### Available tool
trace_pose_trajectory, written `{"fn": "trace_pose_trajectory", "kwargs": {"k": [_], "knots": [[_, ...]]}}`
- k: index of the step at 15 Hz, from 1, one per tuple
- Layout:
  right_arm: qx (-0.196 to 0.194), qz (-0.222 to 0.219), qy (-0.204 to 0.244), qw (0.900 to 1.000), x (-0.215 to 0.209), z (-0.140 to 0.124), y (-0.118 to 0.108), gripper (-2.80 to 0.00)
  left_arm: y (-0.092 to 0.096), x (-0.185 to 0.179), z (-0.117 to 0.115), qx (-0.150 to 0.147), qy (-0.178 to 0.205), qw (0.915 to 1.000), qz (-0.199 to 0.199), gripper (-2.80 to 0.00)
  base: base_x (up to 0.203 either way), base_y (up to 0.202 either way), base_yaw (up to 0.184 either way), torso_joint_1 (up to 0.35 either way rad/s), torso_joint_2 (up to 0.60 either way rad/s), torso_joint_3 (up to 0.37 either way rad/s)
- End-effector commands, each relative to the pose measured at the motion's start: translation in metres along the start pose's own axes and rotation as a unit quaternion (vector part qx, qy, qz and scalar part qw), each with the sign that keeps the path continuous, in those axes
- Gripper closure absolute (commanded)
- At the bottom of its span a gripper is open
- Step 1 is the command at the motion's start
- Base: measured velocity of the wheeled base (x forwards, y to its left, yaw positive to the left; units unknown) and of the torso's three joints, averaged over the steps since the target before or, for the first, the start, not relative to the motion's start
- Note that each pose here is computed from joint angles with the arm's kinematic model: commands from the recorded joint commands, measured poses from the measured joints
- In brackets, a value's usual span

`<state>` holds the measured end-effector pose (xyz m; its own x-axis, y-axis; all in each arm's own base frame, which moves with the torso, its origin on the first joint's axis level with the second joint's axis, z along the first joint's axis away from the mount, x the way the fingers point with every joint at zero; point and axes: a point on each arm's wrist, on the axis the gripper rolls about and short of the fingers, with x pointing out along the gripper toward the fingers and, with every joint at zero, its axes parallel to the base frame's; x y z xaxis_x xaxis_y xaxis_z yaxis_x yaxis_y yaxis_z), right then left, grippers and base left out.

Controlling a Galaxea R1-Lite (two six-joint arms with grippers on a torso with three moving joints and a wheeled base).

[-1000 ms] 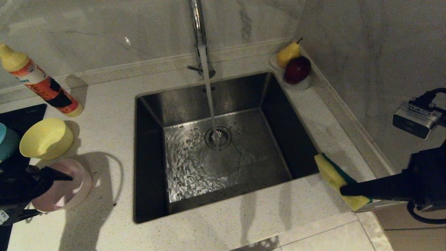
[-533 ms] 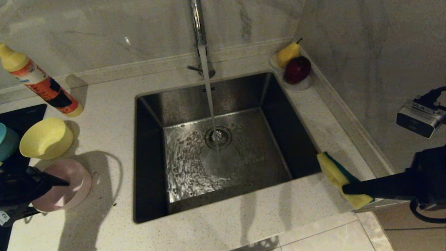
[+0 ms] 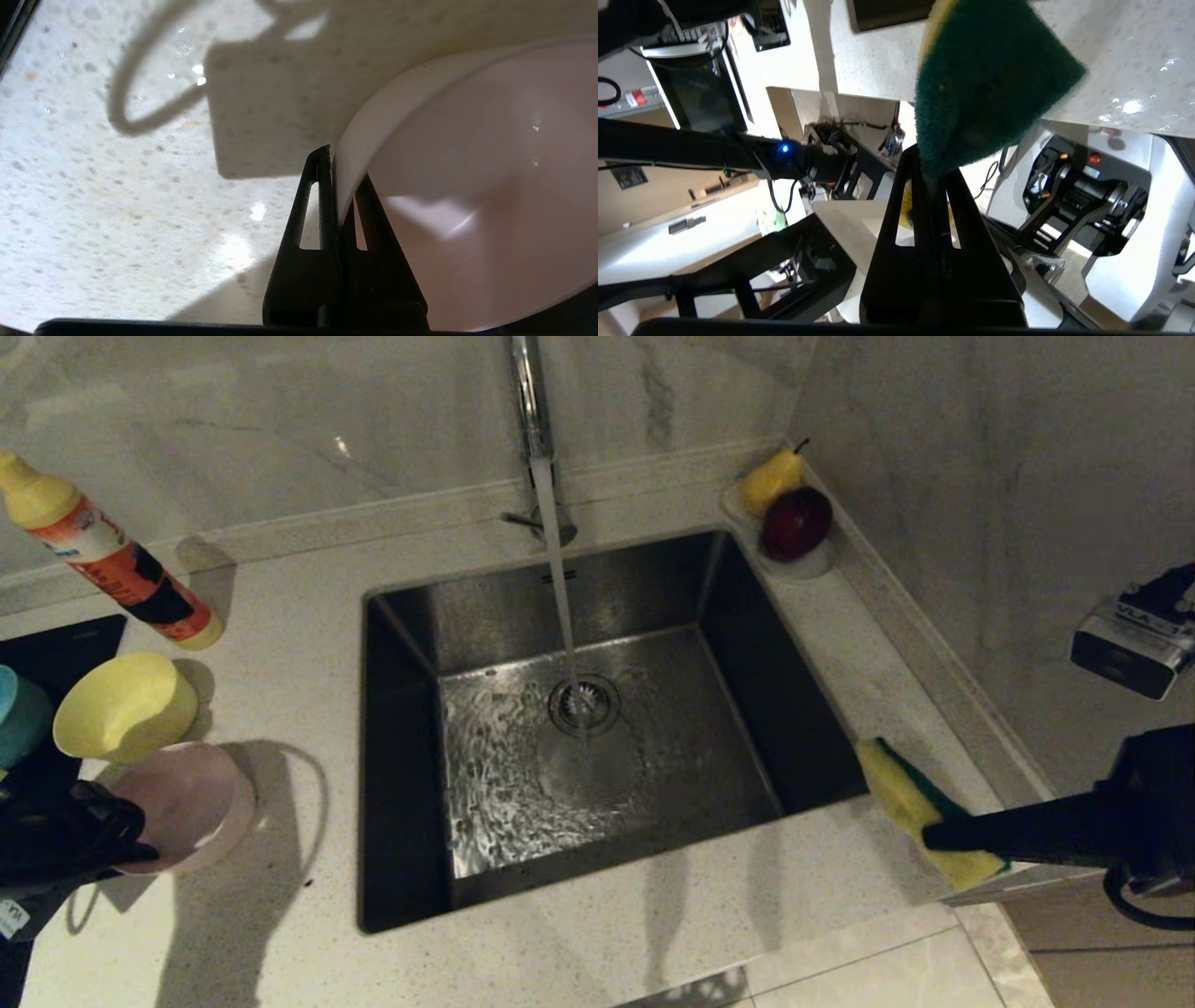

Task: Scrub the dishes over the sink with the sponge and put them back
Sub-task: Wash the bowl

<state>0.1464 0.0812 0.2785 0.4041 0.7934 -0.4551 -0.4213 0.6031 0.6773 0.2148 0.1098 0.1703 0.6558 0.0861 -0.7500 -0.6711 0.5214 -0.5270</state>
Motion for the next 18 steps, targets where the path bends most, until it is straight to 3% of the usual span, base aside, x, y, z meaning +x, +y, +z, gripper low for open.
{"fn": "trace_pose_trajectory", "kwargs": {"k": [1, 5, 7, 9, 10, 13, 15, 17, 18], "knots": [[0.001, 0.003, -0.001, 1.0, -0.001, 0.0, 0.001, 0.0, -0.005, -0.01, 0.003, -0.011, -0.015, 0.9998, -0.011, 0.0, 0.0, 0.0, 0.0, 0.0, 0.0, 0.0], [0.008, -0.003, 0.01, 1.0, 0.005, 0.0, -0.003, 0.0, -0.01, -0.043, -0.004, -0.003, -0.046, 0.9982, -0.038, 0.0, 0.0, 0.0, 0.0, 0.0, 0.0, 0.0], [0.007, -0.003, 0.011, 1.0, 0.005, 0.0, -0.004, 0.0, -0.019, -0.075, -0.008, 0.012, -0.068, 0.9948, -0.076, 0.0, 0.0, 0.0, 0.0, 0.0, 0.0, 0.0], [0.01, -0.005, 0.014, 1.0, 0.008, 0.001, -0.005, 0.0, -0.033, -0.098, -0.013, 0.04, -0.047, 0.9873, -0.146, 0.0, 0.0, 0.0, 0.0, 0.0, 0.0, 0.0], [0.009, -0.003, 0.011, 1.0, 0.006, 0.001, -0.003, 0.0, -0.04, -0.099, -0.016, 0.056, -0.038, 0.9845, -0.162, 0.0, 0.0, 0.0, 0.0, 0.0, 0.0, 0.0], [0.006, 0.002, 0.01, 1.0, 0.005, 0.001, 0.0, 0.0, -0.066, -0.083, -0.028, 0.102, 0.009, 0.9784, -0.18, 0.0, 0.0, 0.0, 0.0, 0.0, 0.0, 0.0], [0.002, 0.004, 0.007, 1.0, 0.003, 0.001, 0.001, 0.0, -0.094, -0.053, -0.04, 0.137, 0.047, 0.9762, -0.161, 0.0, 0.0, 0.0, 0.0, 0.0, 0.0, 0.0], [0.002, 0.002, 0.01, 1.0, 0.004, -0.001, 0.0, 0.0, -0.126, -0.02, -0.059, 0.171, 0.047, 0.9765, -0.123, 0.0, 0.0, 0.0, 0.0, 0.0, 0.0, 0.0], [0.001, 0.003, 0.011, 1.0, 0.003, -0.001, 0.0, 0.0, -0.141, -0.013, -0.069, 0.184, 0.045, 0.9739, -0.125, 0.0, 0.0, 0.0, 0.0, 0.0, 0.0, 0.0]]}}
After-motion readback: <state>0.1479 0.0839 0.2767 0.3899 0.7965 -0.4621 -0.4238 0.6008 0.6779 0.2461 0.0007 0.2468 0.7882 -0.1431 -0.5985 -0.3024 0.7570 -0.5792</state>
